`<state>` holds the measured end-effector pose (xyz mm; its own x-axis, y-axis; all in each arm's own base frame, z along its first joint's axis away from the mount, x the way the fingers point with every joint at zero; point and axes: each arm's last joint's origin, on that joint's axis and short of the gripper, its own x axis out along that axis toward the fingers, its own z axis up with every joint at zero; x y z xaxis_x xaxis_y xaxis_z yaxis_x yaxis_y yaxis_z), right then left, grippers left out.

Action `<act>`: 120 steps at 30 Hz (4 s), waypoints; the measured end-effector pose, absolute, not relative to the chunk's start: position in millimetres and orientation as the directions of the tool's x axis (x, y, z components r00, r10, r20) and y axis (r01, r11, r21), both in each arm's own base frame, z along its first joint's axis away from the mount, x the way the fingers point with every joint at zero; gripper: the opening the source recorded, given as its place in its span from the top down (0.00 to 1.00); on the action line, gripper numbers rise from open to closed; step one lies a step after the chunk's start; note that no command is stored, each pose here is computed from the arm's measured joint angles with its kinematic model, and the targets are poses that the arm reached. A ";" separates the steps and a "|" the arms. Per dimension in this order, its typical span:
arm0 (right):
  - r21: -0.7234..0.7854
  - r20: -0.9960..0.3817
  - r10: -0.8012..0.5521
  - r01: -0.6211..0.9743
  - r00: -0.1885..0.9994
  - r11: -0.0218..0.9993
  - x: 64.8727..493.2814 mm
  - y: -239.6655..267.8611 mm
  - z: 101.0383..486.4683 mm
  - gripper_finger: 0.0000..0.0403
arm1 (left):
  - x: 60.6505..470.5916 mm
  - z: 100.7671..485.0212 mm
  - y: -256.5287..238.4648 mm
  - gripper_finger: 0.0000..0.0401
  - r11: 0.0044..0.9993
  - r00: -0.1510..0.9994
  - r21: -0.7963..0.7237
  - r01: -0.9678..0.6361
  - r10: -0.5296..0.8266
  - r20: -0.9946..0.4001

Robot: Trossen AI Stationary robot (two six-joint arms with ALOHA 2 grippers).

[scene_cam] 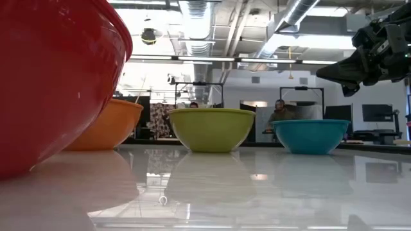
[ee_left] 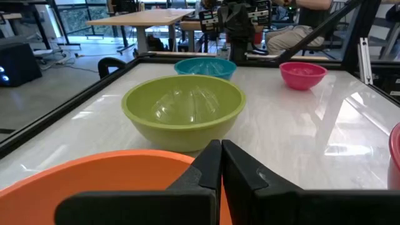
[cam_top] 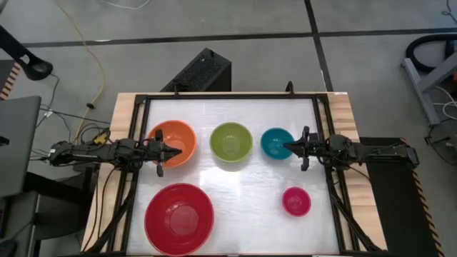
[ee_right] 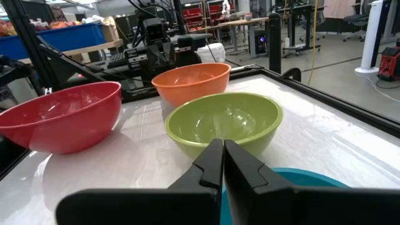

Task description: Nest bowls inside each other

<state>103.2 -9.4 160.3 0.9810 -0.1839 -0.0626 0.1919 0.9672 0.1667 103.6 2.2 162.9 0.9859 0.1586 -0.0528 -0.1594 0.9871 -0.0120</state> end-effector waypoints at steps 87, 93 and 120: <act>0.063 -0.275 -0.478 0.512 0.834 0.857 303.1 -76.0 316.5 0.76 | 103.6 162.9 2.3 1.00 0.987 0.986 -0.012 -0.159 0.159 -0.053; 0.036 -0.397 -0.459 0.513 0.795 0.857 364.2 -89.4 311.1 0.60 | 103.6 163.0 2.3 1.00 0.987 0.986 -0.012 -0.160 0.159 -0.053; 0.214 -0.544 -0.263 0.436 0.796 0.874 511.9 -112.3 216.9 0.33 | 103.5 163.0 2.2 1.00 0.987 0.986 -0.012 -0.158 0.157 -0.052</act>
<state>511.9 -112.3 216.9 0.7964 -0.2634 -0.5443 0.4355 0.8743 0.2142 103.5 2.2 163.0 0.9862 0.1574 -0.0523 -0.1582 0.9873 -0.0123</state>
